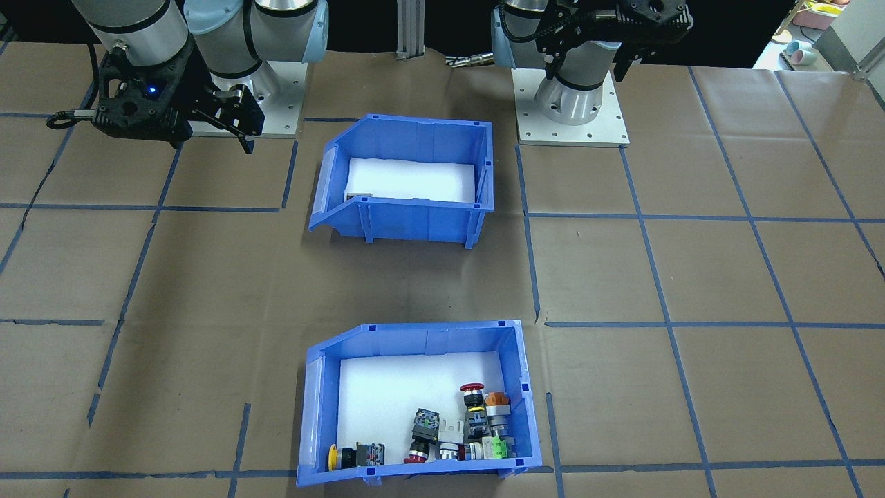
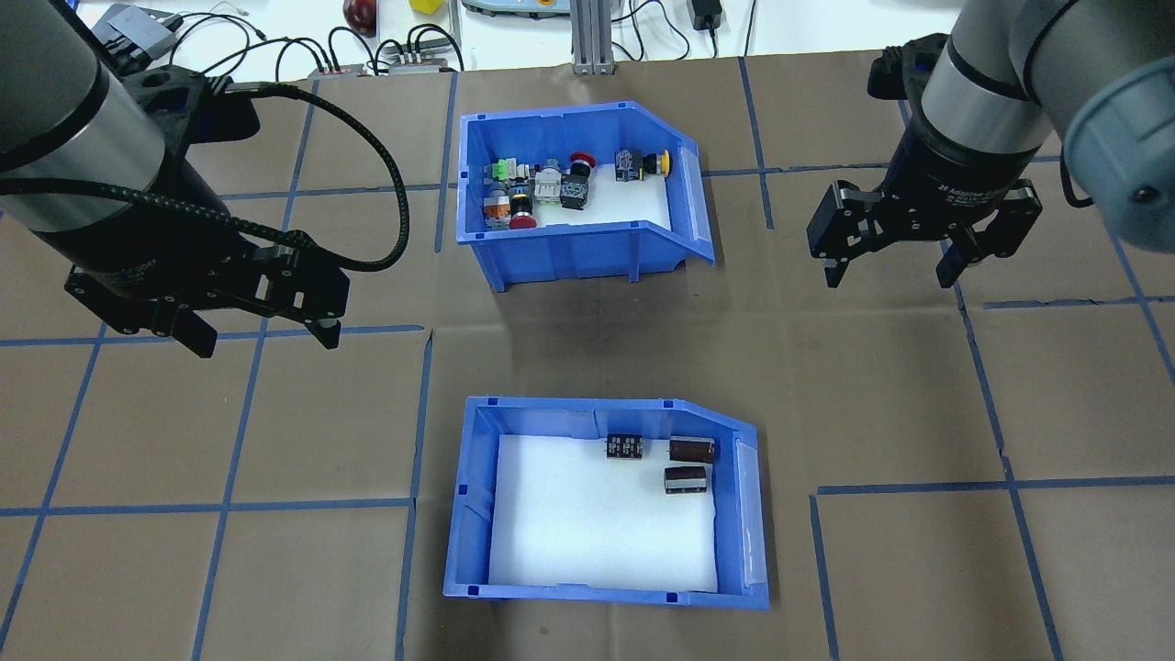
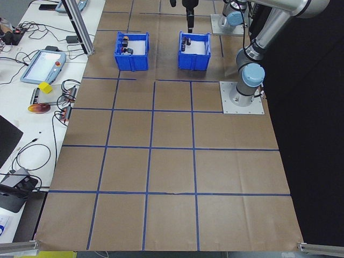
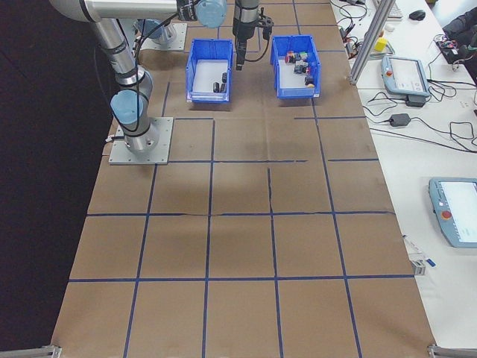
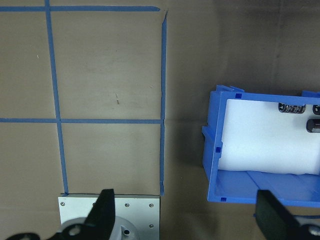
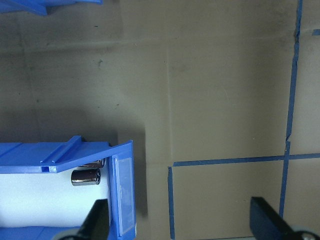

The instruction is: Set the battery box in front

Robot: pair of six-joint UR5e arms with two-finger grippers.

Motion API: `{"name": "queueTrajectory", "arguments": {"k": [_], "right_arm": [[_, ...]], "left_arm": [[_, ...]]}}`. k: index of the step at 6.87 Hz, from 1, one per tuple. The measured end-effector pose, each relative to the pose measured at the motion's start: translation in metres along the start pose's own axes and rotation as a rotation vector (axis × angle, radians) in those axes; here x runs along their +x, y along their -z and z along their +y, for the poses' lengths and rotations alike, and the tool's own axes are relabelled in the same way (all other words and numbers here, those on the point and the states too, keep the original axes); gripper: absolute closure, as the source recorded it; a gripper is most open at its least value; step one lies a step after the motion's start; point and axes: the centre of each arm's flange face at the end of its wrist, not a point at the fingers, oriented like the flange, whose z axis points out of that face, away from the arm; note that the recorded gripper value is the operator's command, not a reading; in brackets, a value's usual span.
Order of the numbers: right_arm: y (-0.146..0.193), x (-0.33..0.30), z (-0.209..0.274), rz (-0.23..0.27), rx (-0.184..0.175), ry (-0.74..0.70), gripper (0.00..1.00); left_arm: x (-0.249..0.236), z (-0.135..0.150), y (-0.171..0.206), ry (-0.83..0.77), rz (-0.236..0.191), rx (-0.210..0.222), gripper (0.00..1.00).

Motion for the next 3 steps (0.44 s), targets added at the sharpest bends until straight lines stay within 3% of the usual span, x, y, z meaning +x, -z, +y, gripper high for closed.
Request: {"name": "queueTrajectory", "arguments": {"k": [3], "right_arm": [[-0.0007, -0.0001, -0.0006, 0.0, -0.002, 0.004, 0.0]], "left_arm": [[-0.0012, 0.0027, -0.0103, 0.259, -0.008, -0.014, 0.01]]}}
